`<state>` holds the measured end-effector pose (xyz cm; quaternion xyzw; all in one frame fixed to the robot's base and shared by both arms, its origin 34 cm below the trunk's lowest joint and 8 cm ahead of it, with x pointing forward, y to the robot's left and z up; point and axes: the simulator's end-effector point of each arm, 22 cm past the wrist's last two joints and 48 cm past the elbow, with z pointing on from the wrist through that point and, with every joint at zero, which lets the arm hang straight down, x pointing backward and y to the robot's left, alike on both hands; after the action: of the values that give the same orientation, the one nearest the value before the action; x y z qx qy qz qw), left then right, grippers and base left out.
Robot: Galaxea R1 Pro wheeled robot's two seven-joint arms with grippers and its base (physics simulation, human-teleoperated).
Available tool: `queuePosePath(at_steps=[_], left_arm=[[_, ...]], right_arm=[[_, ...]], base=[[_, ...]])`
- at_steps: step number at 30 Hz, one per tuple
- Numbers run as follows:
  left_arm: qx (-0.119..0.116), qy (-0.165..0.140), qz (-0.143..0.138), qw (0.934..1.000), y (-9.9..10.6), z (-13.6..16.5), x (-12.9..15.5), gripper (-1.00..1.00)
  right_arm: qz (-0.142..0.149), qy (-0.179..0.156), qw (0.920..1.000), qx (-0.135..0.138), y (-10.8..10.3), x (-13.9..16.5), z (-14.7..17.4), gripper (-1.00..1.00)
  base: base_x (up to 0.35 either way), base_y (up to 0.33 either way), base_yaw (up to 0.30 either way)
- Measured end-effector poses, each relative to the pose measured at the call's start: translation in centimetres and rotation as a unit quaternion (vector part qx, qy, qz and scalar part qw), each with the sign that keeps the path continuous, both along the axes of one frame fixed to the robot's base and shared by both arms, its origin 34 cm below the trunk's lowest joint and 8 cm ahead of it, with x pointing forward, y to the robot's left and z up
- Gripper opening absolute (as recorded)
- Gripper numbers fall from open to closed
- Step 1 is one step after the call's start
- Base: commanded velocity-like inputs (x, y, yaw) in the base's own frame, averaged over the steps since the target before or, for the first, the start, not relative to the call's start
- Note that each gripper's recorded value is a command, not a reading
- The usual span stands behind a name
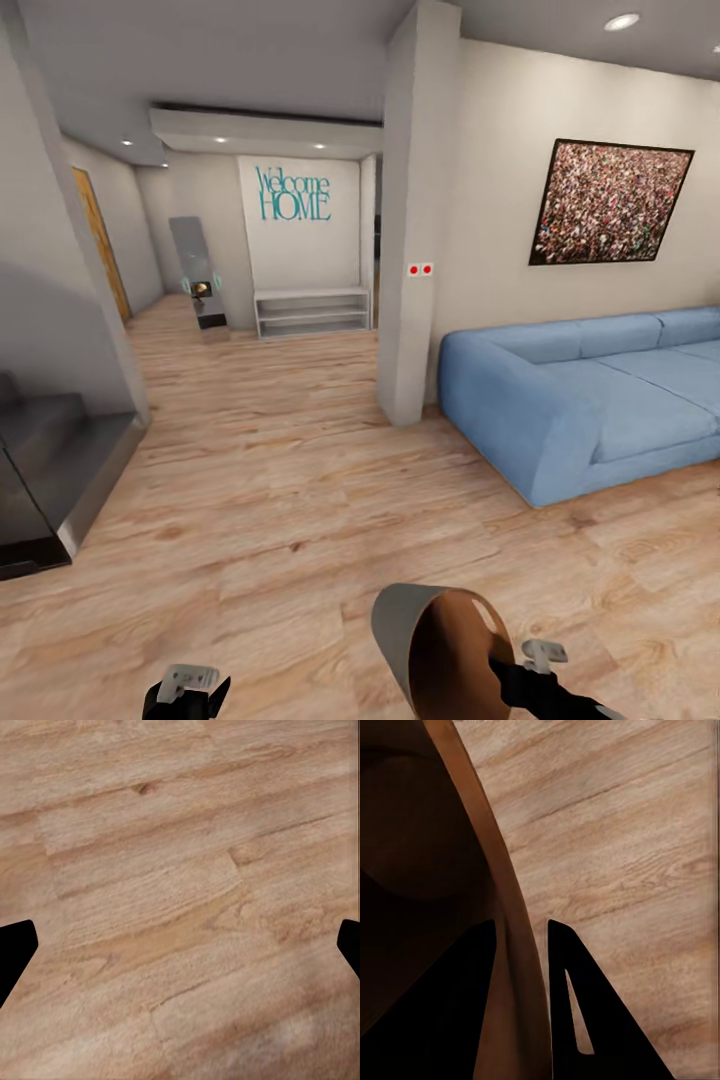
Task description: Put the three can of soda from the living room inside the tash can in the kitchen.
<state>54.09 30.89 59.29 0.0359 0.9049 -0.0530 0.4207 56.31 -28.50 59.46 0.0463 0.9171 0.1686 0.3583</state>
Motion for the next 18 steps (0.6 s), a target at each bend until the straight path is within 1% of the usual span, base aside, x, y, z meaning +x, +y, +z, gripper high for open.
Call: queuePosePath(at_steps=[9,13,18], left_arm=[[-0.001,0.0,0.002,1.0,0.07,-0.01,0.0,1.0],[-0.002,0.0,0.005,1.0,0.25,-0.03,0.0,1.0],[-0.002,0.001,0.006,1.0,0.3,-0.12,-0.05,1.0]], right_arm=[[0.0,-0.003,1.0,-0.003,-0.44,0.11,0.12,-1.0],[-0.003,-0.001,1.0,-0.004,-0.65,0.05,0.0,-1.0],[-0.002,0.0,1.0,-0.004,-0.66,-0.03,-0.1,-1.0]], base=[[0.108,0.01,-0.04],[0.139,0.218,-0.178],[0.115,0.283,-0.214]])
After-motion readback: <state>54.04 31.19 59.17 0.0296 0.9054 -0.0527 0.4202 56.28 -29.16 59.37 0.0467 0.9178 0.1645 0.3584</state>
